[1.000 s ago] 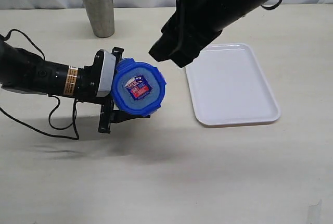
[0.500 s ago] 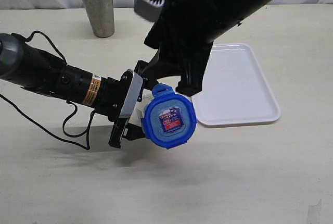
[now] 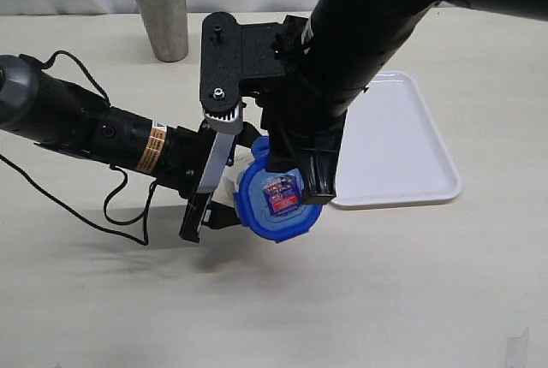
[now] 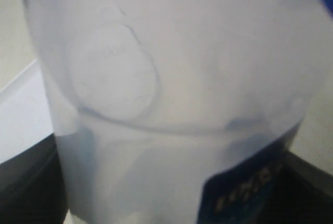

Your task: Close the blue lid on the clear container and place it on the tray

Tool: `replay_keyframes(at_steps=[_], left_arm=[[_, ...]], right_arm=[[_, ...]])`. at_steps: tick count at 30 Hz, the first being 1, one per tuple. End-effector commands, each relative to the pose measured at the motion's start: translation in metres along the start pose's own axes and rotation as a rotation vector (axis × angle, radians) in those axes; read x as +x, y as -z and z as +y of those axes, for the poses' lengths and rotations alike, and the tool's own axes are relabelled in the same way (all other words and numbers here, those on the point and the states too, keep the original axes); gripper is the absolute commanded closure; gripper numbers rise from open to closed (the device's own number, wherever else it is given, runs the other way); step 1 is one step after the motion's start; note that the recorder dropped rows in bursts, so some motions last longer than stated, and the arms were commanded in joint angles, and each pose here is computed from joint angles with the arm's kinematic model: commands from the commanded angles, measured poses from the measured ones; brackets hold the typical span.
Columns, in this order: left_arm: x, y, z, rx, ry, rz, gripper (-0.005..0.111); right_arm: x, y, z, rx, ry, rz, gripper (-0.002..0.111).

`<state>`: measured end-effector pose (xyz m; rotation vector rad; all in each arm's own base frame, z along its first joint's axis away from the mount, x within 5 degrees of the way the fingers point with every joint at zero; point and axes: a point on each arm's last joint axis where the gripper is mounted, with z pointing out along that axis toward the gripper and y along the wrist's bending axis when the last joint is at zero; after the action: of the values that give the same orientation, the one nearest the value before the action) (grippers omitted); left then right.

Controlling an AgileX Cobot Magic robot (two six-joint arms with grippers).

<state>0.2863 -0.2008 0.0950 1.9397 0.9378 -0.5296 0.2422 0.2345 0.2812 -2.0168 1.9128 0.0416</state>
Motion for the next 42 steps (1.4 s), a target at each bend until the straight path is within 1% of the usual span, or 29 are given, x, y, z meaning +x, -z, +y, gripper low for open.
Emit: replay_keyframes(at_steps=[1,6,12,14,17,19,20,23,24,26,29,31,32,33,34,35,36,37,38,39,41,42], left_arm=[[-0.001,0.001,0.002,-0.019,0.014,0.008,0.107],[-0.006,0.001,0.002,-0.023,0.013,-0.047,0.107],[-0.007,0.001,0.003,-0.029,0.016,-0.060,0.107],[-0.009,0.001,0.004,-0.041,0.022,-0.089,0.107],[-0.014,0.001,0.005,-0.047,0.023,-0.140,0.107],[-0.014,0.001,0.005,-0.047,0.025,-0.142,0.107],[-0.014,0.001,0.005,-0.048,0.026,-0.140,0.107],[-0.014,0.002,0.005,-0.049,0.026,-0.144,0.107],[-0.014,0.002,0.005,-0.049,0.026,-0.144,0.107],[-0.014,0.002,0.005,-0.049,0.026,-0.144,0.107],[-0.014,0.001,0.005,-0.048,0.026,-0.140,0.107],[-0.014,0.001,0.005,-0.048,0.030,-0.139,0.107],[-0.014,0.001,0.005,-0.052,0.061,-0.139,0.107],[-0.014,0.001,0.005,-0.051,0.072,-0.137,0.107],[-0.013,0.001,0.006,-0.056,0.092,-0.132,0.107],[-0.013,0.001,0.006,-0.056,0.092,-0.126,0.107],[-0.012,0.001,0.006,-0.055,0.117,-0.117,0.107],[-0.012,0.001,0.006,-0.059,0.128,-0.117,0.107],[-0.011,0.001,0.008,-0.075,0.196,-0.119,0.107],[-0.011,0.002,0.010,-0.095,0.247,-0.120,0.107],[-0.010,0.002,0.015,-0.147,0.391,-0.129,0.107],[-0.009,0.004,0.022,-0.219,0.536,-0.145,0.107]], right_arm=[[0.002,-0.012,0.003,-0.057,0.009,0.037,0.063],[0.001,-0.026,0.002,-0.079,0.021,0.056,0.063],[-0.001,-0.027,0.001,-0.070,0.014,0.029,0.063],[-0.004,-0.030,0.003,-0.079,0.021,0.025,0.063],[-0.012,-0.043,0.011,-0.094,0.064,0.061,0.068],[-0.013,-0.049,0.014,-0.098,0.078,0.106,0.070],[-0.014,-0.056,0.018,-0.108,0.107,0.145,0.072],[-0.016,-0.064,0.020,-0.120,0.119,0.155,0.075],[-0.016,-0.064,0.018,-0.105,0.119,0.160,0.076],[-0.016,-0.054,0.013,-0.030,0.097,0.156,0.076],[-0.017,-0.021,0.006,0.109,0.043,0.099,0.076],[-0.016,-0.002,0.004,0.170,-0.001,0.062,0.076],[-0.015,0.011,0.003,0.208,-0.054,0.032,0.076],[-0.014,0.016,0.003,0.220,-0.083,0.017,0.076],[-0.010,0.025,0.000,0.242,-0.148,-0.003,0.076],[-0.006,0.028,-0.002,0.250,-0.175,-0.006,0.076],[0.001,0.035,-0.007,0.266,-0.241,-0.015,0.076],[0.004,0.037,-0.009,0.273,-0.269,-0.019,0.076],[0.011,0.043,-0.015,0.292,-0.335,-0.030,0.076],[0.015,0.045,-0.017,0.303,-0.374,-0.038,0.076],[0.022,0.049,-0.023,0.325,-0.458,-0.057,0.076],[0.027,0.052,-0.028,0.344,-0.523,-0.074,0.076]])
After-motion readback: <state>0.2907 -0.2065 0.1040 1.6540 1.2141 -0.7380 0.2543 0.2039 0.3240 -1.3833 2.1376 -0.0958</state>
